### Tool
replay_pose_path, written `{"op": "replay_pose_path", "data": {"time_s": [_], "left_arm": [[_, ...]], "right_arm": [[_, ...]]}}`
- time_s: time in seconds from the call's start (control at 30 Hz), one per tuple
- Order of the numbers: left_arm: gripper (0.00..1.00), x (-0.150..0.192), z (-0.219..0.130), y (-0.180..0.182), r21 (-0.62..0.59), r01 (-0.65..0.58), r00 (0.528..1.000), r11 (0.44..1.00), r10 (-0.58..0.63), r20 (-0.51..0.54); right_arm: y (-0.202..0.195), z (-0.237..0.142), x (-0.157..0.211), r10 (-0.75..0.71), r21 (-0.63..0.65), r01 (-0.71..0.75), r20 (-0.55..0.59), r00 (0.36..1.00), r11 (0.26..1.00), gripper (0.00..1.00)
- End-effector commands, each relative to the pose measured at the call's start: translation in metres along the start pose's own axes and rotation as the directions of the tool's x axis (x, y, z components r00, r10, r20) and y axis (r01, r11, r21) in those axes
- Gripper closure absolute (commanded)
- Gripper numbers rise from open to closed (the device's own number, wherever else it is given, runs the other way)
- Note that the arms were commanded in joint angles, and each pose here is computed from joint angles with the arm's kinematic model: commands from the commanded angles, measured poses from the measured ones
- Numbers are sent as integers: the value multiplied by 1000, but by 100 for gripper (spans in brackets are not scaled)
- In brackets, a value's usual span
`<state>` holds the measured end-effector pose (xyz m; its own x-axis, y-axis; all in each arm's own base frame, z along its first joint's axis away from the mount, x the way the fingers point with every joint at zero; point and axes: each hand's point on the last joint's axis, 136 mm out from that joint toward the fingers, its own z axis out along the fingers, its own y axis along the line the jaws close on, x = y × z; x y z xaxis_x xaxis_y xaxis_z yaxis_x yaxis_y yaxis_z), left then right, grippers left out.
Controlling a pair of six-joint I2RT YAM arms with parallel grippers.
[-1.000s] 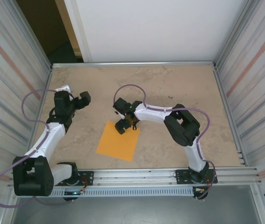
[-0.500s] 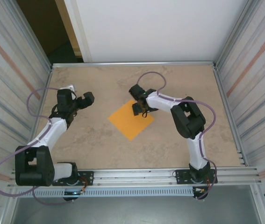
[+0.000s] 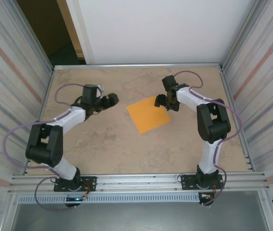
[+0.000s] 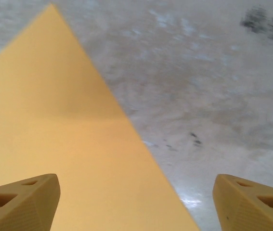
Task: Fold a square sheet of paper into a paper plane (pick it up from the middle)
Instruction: Move the square sheet of paper to the center of the table, then rotate the square sheet of paper at the center of the table.
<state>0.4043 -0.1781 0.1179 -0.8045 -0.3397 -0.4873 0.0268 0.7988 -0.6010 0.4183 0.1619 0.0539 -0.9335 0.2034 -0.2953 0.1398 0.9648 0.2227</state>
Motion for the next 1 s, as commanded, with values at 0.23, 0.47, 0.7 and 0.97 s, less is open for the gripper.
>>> {"op": "replay_pose_path", "data": {"time_s": [0.23, 0.47, 0.7, 0.97], "left_arm": [[31, 58, 51, -59, 125, 170, 969, 977, -144, -199], [32, 73, 63, -61, 121, 201, 954, 972, -166, -250], [32, 78, 69, -61, 106, 166, 944, 980, -128, -303], [32, 83, 70, -63, 113, 154, 934, 982, -108, -340]], "right_arm": [[30, 19, 7, -19, -152, 3, -104, 994, 988, 33], [15, 35, 23, 50, -88, -66, -169, 984, 994, 36], [-6, 34, 57, 255, 34, -253, -135, 958, 967, 37], [11, 3, 78, 482, -41, -488, -102, 870, 872, 35]]}}
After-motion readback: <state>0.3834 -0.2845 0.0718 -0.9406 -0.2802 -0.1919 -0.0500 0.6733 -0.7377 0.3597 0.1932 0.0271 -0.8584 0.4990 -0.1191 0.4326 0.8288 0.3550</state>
